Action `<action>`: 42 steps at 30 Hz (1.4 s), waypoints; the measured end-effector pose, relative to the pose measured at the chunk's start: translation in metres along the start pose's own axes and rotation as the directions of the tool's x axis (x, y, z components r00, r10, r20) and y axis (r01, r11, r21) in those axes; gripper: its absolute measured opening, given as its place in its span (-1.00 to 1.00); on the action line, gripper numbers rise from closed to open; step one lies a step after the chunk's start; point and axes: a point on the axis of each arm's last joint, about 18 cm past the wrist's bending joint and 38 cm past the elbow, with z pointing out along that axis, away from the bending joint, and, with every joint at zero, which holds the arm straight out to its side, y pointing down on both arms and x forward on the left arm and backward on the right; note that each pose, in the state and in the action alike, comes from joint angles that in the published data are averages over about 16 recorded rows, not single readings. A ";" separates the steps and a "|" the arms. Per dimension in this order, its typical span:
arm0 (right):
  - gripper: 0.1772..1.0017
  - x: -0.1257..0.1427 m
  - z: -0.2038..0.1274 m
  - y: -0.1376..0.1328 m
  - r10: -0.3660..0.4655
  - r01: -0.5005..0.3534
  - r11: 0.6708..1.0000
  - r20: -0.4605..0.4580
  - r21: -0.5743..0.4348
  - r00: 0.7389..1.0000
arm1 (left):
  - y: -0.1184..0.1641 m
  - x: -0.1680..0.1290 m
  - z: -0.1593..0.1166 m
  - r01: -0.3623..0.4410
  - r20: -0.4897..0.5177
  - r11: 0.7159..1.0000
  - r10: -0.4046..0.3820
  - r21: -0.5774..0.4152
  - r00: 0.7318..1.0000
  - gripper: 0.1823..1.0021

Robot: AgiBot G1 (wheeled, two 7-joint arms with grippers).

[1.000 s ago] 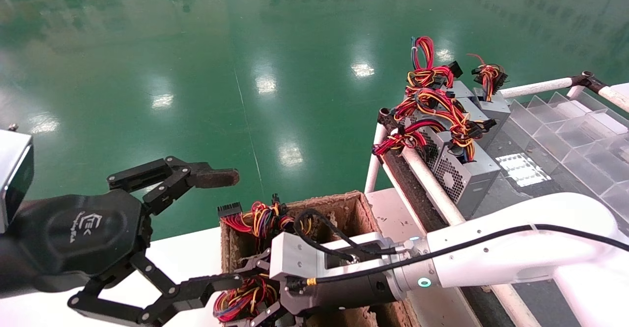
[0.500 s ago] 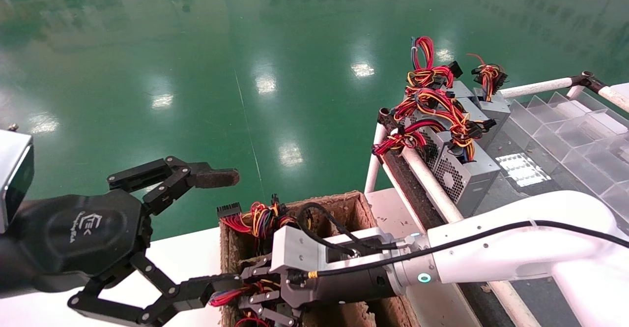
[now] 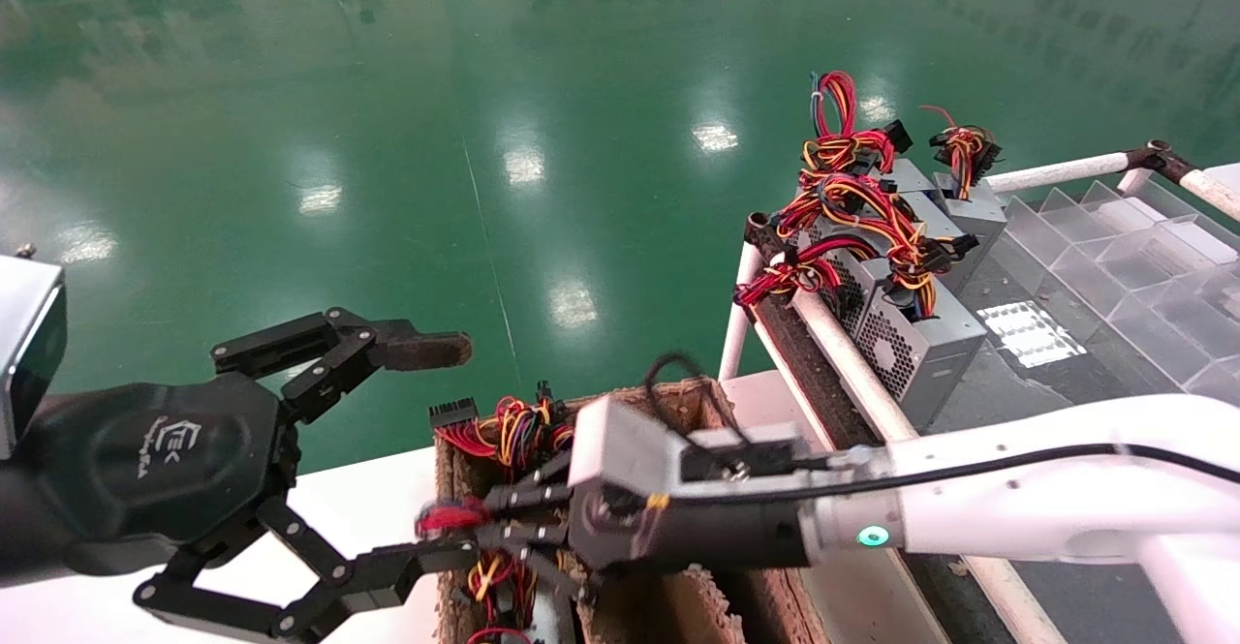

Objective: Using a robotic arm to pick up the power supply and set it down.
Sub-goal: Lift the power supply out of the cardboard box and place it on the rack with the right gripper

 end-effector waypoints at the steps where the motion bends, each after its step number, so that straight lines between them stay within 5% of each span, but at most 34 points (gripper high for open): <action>1: -0.85 0.001 -0.003 -0.003 0.001 -0.001 1.000 -0.011 0.013 1.000 | 0.000 0.000 0.000 0.000 0.000 1.000 0.000 0.000 1.000 1.00; 23: -0.86 0.034 -0.097 -0.080 -0.007 0.071 0.965 -0.249 0.251 0.968 | 0.000 0.000 0.000 0.000 0.000 1.000 0.000 0.000 1.000 1.00; 42: -0.87 0.060 -0.229 -0.130 -0.070 0.208 0.949 -0.483 0.239 0.873 | 0.000 0.000 0.000 0.000 0.000 1.000 0.000 0.000 1.000 1.00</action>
